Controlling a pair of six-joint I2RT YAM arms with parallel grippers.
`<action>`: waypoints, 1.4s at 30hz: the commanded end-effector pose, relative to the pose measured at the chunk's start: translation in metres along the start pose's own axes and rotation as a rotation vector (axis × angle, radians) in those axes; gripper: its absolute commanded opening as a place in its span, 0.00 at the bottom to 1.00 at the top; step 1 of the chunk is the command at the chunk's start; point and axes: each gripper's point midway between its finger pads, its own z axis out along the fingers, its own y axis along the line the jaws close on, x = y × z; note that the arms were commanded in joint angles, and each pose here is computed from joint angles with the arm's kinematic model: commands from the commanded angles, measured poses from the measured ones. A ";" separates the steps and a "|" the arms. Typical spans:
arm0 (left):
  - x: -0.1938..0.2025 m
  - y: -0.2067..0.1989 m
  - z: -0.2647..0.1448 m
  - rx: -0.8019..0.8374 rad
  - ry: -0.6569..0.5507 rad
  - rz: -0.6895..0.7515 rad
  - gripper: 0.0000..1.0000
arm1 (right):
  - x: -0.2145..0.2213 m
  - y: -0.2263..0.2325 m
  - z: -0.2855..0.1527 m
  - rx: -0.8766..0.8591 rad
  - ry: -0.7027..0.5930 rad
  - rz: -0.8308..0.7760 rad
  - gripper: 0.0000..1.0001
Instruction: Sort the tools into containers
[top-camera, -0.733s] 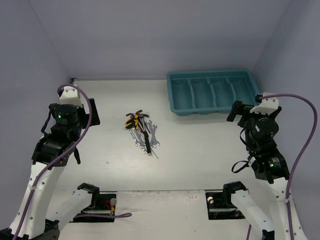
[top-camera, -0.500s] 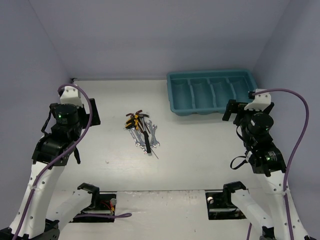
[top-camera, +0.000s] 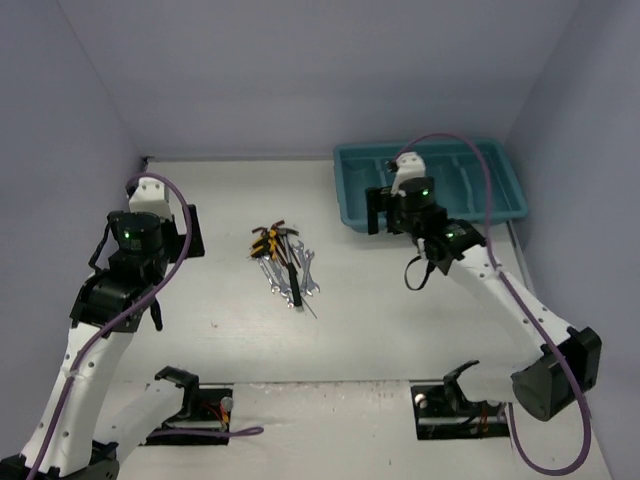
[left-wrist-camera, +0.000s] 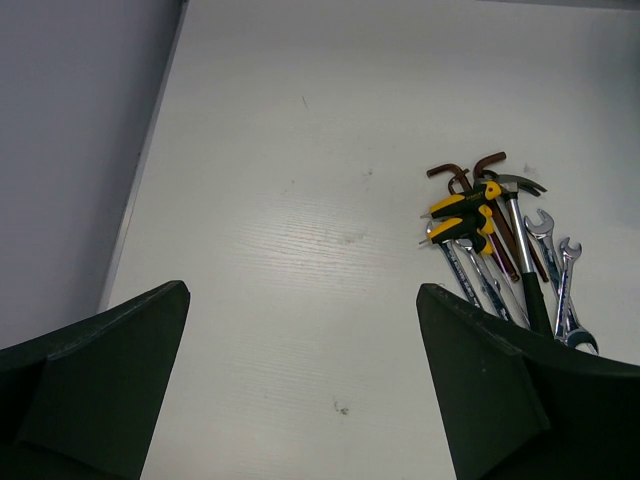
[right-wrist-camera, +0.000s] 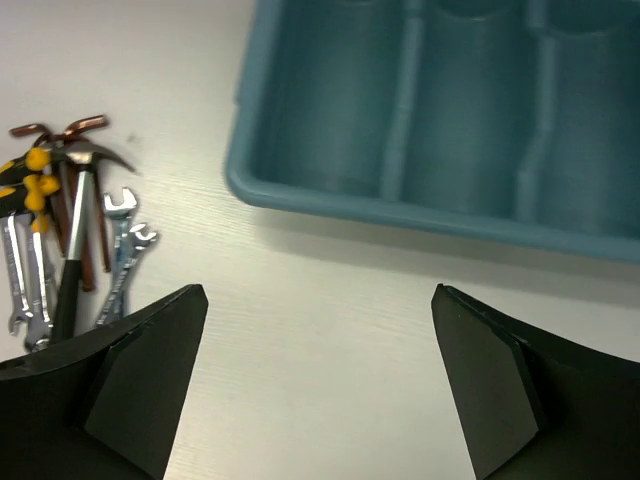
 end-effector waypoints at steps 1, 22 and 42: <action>-0.009 -0.009 -0.004 0.046 -0.038 -0.055 0.95 | -0.017 0.059 0.034 -0.036 -0.020 -0.014 0.88; 0.033 -0.017 -0.008 0.091 0.104 -0.078 0.95 | 0.052 0.227 0.171 -0.079 0.136 0.106 0.38; 0.048 -0.018 -0.014 0.111 0.146 -0.075 0.95 | 0.095 0.244 0.217 -0.073 0.195 0.078 0.28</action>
